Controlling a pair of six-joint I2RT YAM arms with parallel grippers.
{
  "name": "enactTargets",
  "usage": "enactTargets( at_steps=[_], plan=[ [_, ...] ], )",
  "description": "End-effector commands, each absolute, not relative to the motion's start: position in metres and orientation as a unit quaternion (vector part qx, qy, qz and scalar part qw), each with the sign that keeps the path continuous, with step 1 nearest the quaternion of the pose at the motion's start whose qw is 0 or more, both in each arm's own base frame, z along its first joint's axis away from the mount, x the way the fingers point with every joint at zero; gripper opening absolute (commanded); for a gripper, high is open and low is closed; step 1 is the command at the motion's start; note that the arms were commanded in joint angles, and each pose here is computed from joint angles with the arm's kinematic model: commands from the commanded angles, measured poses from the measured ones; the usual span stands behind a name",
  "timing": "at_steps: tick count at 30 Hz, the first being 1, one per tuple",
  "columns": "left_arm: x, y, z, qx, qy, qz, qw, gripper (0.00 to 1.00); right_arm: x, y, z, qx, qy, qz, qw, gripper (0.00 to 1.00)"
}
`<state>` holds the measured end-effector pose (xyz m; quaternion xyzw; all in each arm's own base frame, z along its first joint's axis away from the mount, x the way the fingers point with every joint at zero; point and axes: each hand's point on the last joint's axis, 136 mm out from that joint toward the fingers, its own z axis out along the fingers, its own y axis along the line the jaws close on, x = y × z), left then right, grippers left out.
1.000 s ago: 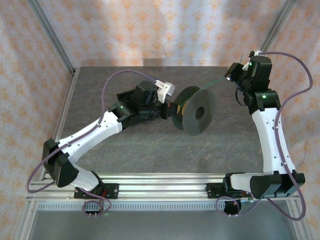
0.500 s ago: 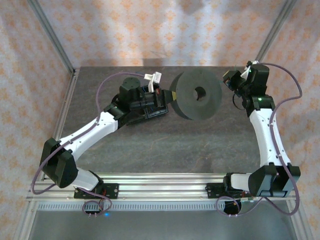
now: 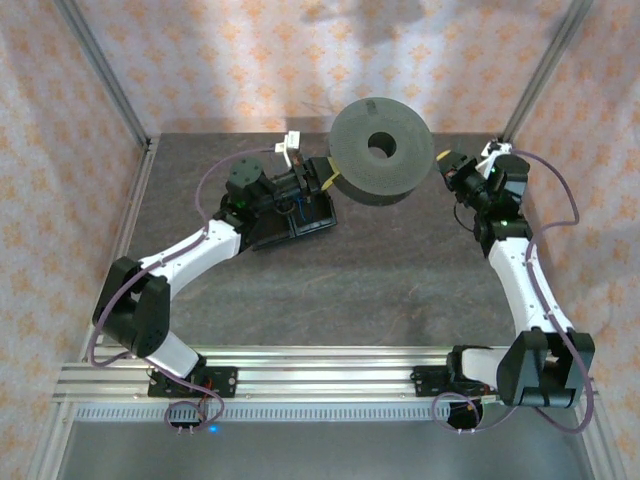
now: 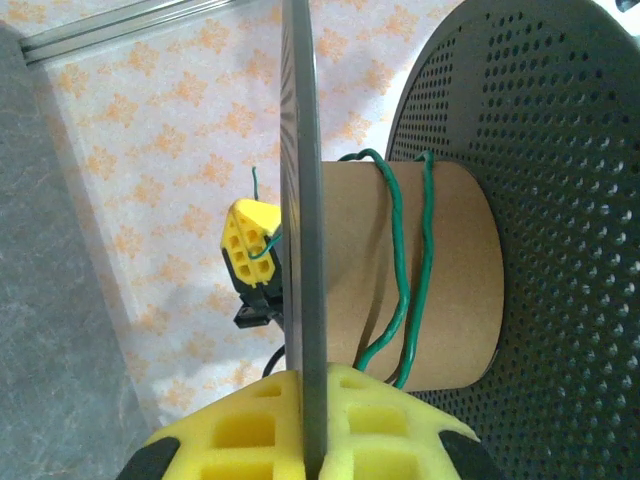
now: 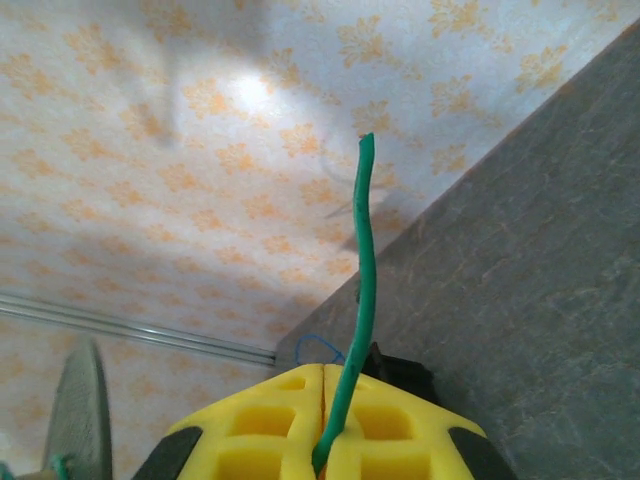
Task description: Wrap the cables
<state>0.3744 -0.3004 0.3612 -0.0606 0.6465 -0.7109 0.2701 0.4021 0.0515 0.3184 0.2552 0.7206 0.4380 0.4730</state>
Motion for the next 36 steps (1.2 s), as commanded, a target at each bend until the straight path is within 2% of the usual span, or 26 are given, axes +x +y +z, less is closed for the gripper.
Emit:
enactTargets(
  at_steps=[1,7,17,25,36],
  plan=[
    [0.373,-0.283,0.420,-0.058,0.569,-0.748,0.336,0.00,0.387,0.053,0.368,0.223,0.664,0.478,0.530,0.00],
    [0.391,-0.280,0.403,-0.115,0.583,-0.730,0.338,0.00,0.367,0.061,0.380,0.198,0.632,0.480,0.575,0.00],
    [0.399,-0.283,0.401,-0.161,0.603,-0.698,0.350,0.00,0.333,0.125,0.385,0.057,0.641,0.423,0.637,0.00],
    [0.401,-0.290,0.399,-0.175,0.629,-0.669,0.354,0.00,0.319,0.165,0.365,-0.081,0.679,0.323,0.654,0.00],
    [0.410,-0.286,0.374,-0.199,0.684,-0.597,0.368,0.00,0.300,0.181,0.363,-0.192,0.674,0.229,0.676,0.00]
  ],
)
